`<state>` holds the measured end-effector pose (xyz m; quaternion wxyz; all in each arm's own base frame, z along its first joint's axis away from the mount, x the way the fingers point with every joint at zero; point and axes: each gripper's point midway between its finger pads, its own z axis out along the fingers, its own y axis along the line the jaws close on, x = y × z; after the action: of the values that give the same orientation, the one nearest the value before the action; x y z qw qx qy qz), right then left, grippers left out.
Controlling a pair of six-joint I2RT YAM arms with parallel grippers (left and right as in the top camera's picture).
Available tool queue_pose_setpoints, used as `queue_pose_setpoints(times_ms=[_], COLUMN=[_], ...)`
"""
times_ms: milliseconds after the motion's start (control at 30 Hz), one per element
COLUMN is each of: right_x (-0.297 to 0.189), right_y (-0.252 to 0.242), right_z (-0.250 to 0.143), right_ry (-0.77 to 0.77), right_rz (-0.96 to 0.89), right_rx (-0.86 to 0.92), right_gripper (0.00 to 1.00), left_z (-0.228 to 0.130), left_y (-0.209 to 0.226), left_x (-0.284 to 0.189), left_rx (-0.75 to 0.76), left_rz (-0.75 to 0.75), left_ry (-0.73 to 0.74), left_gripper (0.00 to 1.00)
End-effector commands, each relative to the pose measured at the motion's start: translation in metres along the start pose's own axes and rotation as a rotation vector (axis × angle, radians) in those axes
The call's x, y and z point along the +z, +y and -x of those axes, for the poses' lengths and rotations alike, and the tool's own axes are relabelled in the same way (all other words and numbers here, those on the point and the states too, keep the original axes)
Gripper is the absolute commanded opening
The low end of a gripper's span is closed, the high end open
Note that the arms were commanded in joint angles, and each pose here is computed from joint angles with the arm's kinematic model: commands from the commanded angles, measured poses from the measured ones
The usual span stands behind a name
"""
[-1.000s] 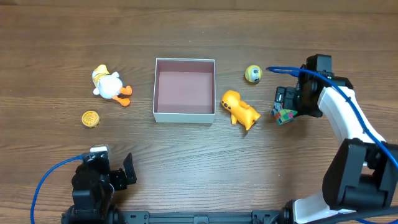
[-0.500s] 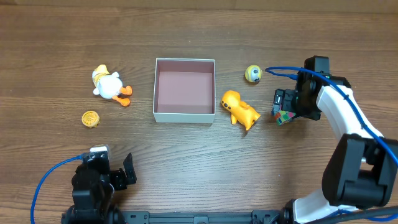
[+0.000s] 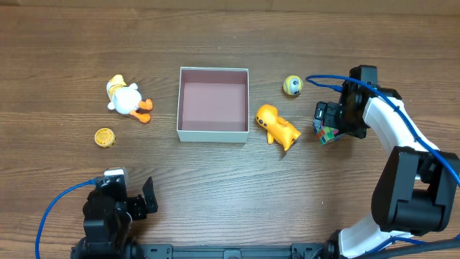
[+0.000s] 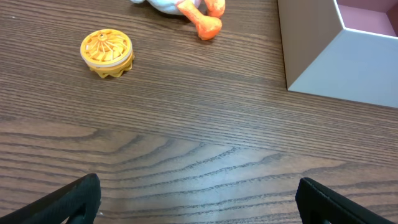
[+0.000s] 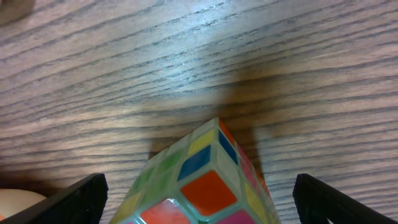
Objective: Pack container
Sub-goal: 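Lower the right gripper and grasp the Rubik's cube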
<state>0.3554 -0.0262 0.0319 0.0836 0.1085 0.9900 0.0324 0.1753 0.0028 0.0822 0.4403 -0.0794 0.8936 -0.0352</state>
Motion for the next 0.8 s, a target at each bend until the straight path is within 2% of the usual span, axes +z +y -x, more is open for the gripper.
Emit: queue_pose_setpoints(times_ms=[0,100,167,300,433,567,767], right_x=[-0.005,-0.006,-0.006,-0.007,-0.006,-0.006,-0.006], right_y=[0.0,-0.008,-0.008,-0.007,0.009,0.011,0.01], right_z=[0.011,0.015,0.022,0.028,0.014,-0.006,-0.009], right_ry=[-0.033,-0.05,-0.075,-0.096,-0.058,0.02,0.036], right_rz=[-0.002,-0.05,-0.061,-0.066,0.038,0.074,0.074], right_rx=[-0.113,-0.137,-0.266,-0.411,-0.507,-0.499,-0.43], right_gripper=[1.0,1.0,1.0,1.0,1.0,1.0,1.0], left_z=[0.001,0.001,0.001,0.001,0.001,0.001,0.001], left_y=[0.001,0.001,0.001,0.001,0.001,0.001,0.001], left_x=[0.0,0.0,0.0,0.0,0.0,0.0,0.0], left_rx=[0.019,0.019,0.019,0.019,0.019,0.019,0.019], left_rz=[0.006,0.006,0.006,0.006,0.006,0.006,0.006], left_ry=[-0.009,-0.009,-0.009,-0.009,-0.009,-0.009,-0.009], left_gripper=[1.0,1.0,1.0,1.0,1.0,1.0,1.0])
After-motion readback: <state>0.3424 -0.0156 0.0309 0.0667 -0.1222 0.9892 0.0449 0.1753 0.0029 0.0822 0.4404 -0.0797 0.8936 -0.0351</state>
